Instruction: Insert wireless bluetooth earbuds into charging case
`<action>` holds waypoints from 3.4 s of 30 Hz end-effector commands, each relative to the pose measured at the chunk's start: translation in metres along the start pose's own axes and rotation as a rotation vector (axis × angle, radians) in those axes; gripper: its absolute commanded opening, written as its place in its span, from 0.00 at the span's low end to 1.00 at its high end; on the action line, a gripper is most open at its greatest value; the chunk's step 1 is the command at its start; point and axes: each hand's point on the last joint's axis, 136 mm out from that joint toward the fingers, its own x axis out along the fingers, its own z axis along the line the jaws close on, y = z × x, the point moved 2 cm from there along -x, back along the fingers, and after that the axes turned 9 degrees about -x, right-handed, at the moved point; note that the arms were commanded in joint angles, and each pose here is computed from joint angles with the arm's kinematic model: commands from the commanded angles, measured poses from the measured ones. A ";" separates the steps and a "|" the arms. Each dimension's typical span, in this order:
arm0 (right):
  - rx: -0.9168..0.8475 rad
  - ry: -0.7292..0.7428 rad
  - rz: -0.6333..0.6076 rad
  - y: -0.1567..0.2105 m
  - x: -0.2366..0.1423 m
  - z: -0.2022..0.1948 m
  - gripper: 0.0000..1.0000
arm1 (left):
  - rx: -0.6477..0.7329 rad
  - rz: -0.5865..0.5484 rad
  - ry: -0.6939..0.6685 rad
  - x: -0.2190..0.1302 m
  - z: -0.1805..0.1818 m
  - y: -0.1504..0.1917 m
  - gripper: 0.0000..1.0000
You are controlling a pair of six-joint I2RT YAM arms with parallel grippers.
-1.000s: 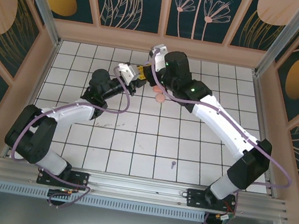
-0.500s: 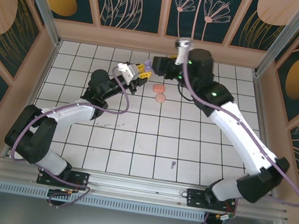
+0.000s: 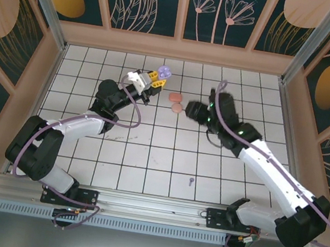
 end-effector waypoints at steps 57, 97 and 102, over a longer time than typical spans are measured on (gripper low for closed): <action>0.118 0.410 0.524 0.248 0.020 -0.064 0.32 | -0.010 -0.068 -0.034 -0.020 -0.006 -0.005 0.00; 0.076 0.088 -0.059 0.004 0.003 0.012 0.16 | 0.020 -0.054 -0.046 -0.012 -0.001 -0.011 0.00; 0.017 0.027 -0.212 -0.069 -0.016 0.033 0.15 | 0.026 -0.059 -0.044 -0.009 0.001 -0.015 0.00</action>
